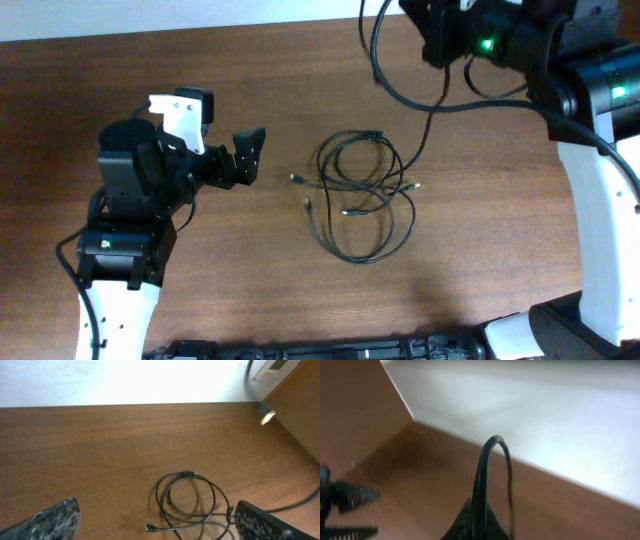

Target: Untangle cables

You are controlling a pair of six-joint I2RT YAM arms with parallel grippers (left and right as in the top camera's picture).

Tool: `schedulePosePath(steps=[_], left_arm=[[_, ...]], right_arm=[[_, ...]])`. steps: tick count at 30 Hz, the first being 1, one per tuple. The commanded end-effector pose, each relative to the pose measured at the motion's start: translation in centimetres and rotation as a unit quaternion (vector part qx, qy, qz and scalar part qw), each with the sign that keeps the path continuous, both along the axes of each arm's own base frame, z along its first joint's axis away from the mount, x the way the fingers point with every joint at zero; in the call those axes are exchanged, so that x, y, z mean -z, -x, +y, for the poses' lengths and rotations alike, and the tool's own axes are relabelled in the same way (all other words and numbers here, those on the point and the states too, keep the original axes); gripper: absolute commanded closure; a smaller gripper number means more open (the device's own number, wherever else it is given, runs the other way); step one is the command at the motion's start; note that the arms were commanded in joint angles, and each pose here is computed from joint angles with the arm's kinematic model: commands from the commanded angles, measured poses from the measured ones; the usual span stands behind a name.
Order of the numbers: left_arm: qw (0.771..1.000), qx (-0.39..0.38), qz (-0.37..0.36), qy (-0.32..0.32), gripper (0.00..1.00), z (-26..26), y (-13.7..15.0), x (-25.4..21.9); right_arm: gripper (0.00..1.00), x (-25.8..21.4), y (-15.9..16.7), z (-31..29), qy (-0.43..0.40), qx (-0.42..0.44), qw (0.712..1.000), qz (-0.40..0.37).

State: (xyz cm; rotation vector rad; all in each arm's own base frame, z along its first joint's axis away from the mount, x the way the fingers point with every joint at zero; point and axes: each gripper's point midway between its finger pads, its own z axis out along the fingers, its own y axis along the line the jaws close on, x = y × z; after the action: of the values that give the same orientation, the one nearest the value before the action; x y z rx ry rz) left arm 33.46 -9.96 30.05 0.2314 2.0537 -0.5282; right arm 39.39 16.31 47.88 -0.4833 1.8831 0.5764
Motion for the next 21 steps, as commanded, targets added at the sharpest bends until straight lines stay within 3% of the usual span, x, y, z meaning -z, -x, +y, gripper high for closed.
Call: schedulePosePath(steps=[1,11,21], left_arm=[[1.000,-0.007,-0.002,0.002,0.01,0.2,0.0,-0.2],[1.000,-0.007,-0.002,0.002,0.01,0.2,0.0,-0.2],[1.000,-0.007,-0.002,0.002,0.01,0.2,0.0,-0.2]], right_arm=[[0.96,-5.6,2.8,0.7,-0.044,-0.041,0.995,-0.079],[0.96,-16.4,8.0,-0.1,-0.126,-0.053,0.959,-0.250],[0.96,-15.2,7.2,-0.5,-0.121,-0.032,0.967,-0.223]])
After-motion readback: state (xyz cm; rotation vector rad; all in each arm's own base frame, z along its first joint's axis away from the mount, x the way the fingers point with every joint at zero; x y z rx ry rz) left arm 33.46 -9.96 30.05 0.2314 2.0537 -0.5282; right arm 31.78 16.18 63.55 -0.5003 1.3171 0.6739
